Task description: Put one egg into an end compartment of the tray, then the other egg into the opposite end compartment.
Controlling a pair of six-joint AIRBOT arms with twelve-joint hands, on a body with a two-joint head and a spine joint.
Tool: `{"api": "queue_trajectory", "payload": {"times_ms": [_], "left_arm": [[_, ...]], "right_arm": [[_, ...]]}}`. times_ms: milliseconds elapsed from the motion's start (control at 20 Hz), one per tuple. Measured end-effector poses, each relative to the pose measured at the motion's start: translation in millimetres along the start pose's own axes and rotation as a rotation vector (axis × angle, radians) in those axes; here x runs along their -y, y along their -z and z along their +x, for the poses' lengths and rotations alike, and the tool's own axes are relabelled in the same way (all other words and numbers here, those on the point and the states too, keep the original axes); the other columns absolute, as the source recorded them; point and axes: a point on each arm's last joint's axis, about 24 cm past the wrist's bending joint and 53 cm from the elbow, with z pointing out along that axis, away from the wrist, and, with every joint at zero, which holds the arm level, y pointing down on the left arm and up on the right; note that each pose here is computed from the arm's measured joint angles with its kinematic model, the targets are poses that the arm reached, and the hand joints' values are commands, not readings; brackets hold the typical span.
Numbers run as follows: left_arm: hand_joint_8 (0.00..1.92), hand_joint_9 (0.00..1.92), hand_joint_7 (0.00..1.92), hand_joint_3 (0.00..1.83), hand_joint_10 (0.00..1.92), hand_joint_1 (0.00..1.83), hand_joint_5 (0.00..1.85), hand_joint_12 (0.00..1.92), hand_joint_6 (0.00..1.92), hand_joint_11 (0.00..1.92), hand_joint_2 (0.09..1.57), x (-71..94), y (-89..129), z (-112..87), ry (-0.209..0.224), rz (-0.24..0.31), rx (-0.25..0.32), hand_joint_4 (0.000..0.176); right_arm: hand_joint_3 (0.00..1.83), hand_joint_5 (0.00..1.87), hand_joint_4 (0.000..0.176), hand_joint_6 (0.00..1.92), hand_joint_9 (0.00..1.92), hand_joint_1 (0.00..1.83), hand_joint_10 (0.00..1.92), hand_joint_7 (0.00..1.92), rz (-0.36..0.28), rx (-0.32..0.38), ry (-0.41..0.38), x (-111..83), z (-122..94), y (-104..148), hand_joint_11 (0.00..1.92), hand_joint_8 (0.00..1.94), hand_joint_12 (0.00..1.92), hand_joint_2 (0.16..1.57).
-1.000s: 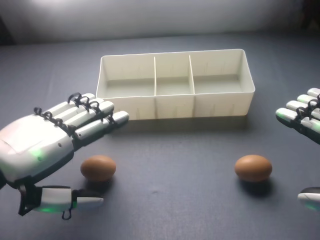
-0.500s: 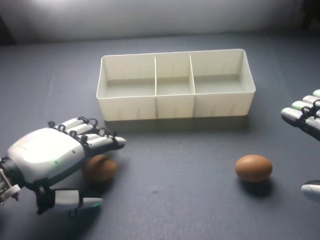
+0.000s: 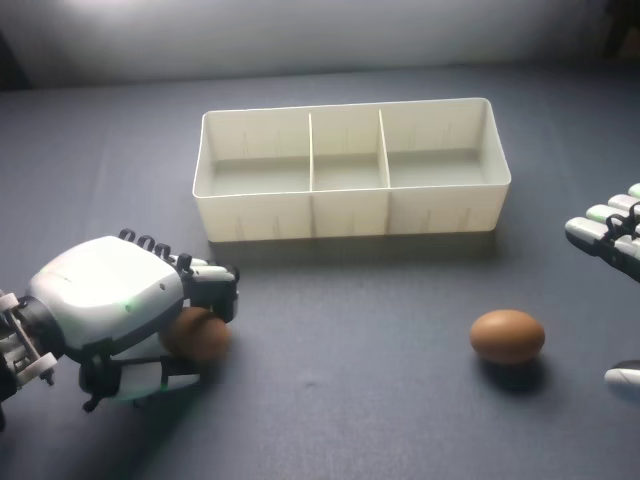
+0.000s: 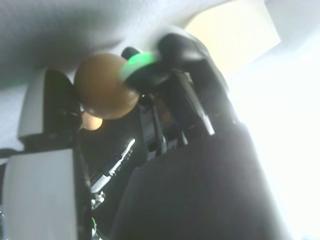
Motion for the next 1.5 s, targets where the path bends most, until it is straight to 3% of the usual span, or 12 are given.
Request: {"api": "queue_trajectory", "payload": {"times_ms": [300,400,450,650,700,850,900,1000,1100,1250,1450,1500], "left_arm": [[1.89,1.08,0.86,0.00,1.92,1.12,0.82,1.92,1.23,1.17,1.20,24.8,-14,-73.2,-0.064,0.085,0.165,0.000],[1.50,0.98,0.76,0.00,1.92,1.20,0.75,1.92,1.28,1.08,1.23,34.5,-26,-103.6,-0.085,0.117,0.237,0.000],[1.84,1.10,0.91,0.00,1.92,1.14,0.82,1.92,1.22,1.22,1.20,37.3,-35,-114.5,-0.085,0.123,0.260,0.000],[1.92,1.30,1.09,0.01,1.92,1.08,0.74,1.92,1.37,1.43,1.24,44.7,-77,-140.0,-0.107,0.106,0.283,0.000],[1.77,0.98,0.79,0.05,1.92,1.15,0.65,1.92,1.31,1.08,1.27,40.8,-87,-144.8,-0.100,0.089,0.289,0.000],[1.51,0.56,0.75,0.01,1.52,1.14,0.55,1.92,1.48,0.45,1.29,11.7,-104,-128.6,-0.054,-0.003,0.232,0.000],[1.00,0.34,0.45,0.00,1.21,1.00,0.31,1.78,1.06,0.13,1.21,0.6,-111,-116.6,-0.037,-0.040,0.195,0.000],[0.35,0.01,0.11,0.00,0.43,0.76,0.03,1.24,0.70,0.00,1.12,-8.6,-114,-110.1,-0.024,-0.068,0.176,0.094],[0.05,0.00,0.03,0.00,0.04,0.62,0.01,0.61,0.27,0.00,1.11,-11.3,-114,-110.0,-0.017,-0.075,0.178,0.125],[0.00,0.00,0.00,0.00,0.00,0.53,0.00,0.06,0.01,0.00,1.13,-4.3,-112,-110.6,-0.012,-0.054,0.192,0.132],[0.00,0.00,0.00,0.03,0.00,0.24,0.00,0.00,0.00,0.00,1.29,5.3,-86,-115.4,-0.017,-0.010,0.232,0.121],[0.00,0.00,0.00,0.05,0.00,0.18,0.02,0.00,0.01,0.00,1.35,9.4,-74,-121.5,-0.024,0.012,0.261,0.127]], "right_arm": [[0.07,0.00,0.000,0.00,0.00,0.18,0.00,0.00,-0.008,0.014,-0.009,-1.6,-4,0,0.00,0.00,0.00,1.23],[0.06,0.00,0.000,0.00,0.00,0.17,0.00,0.00,-0.014,0.018,-0.007,-2.6,-4,0,0.00,0.00,0.00,1.24],[0.06,0.00,0.000,0.00,0.00,0.17,0.00,0.00,-0.013,0.017,-0.007,-2.5,-4,0,0.00,0.00,0.00,1.24],[0.06,0.00,0.000,0.00,0.00,0.22,0.00,0.00,-0.011,0.017,-0.009,-1.2,-3,0,0.00,0.00,0.00,1.27],[0.06,0.00,0.000,0.00,0.00,0.24,0.00,0.00,-0.018,0.013,-0.007,-2.7,-2,0,0.00,0.00,0.00,1.28],[0.05,0.00,0.000,0.00,0.00,0.22,0.00,0.00,-0.030,0.001,-0.015,-4.5,3,-1,0.00,0.00,0.00,1.28],[0.05,0.00,0.000,0.00,0.00,0.22,0.00,0.00,-0.029,0.003,-0.016,-4.2,2,-1,0.00,0.00,0.00,1.28],[0.04,0.00,0.000,0.00,0.00,0.24,0.00,0.00,-0.039,-0.003,-0.014,-6.7,4,-1,0.00,0.00,0.00,1.28],[0.04,0.00,0.000,0.00,0.00,0.24,0.00,0.00,-0.050,-0.007,-0.019,-9.0,5,-2,0.00,0.00,0.00,1.28],[0.03,0.00,0.000,0.00,0.01,0.26,0.01,0.00,-0.065,-0.004,-0.021,-11.6,3,-4,0.01,0.00,0.00,1.26],[0.01,0.00,0.000,0.00,0.06,0.41,0.03,0.00,-0.100,-0.019,-0.030,-20.0,5,-11,0.03,0.00,0.02,1.24],[0.00,0.00,0.000,0.00,0.01,0.47,0.20,0.00,-0.104,-0.024,-0.040,-19.7,6,-14,0.00,0.00,0.41,1.22]]}}
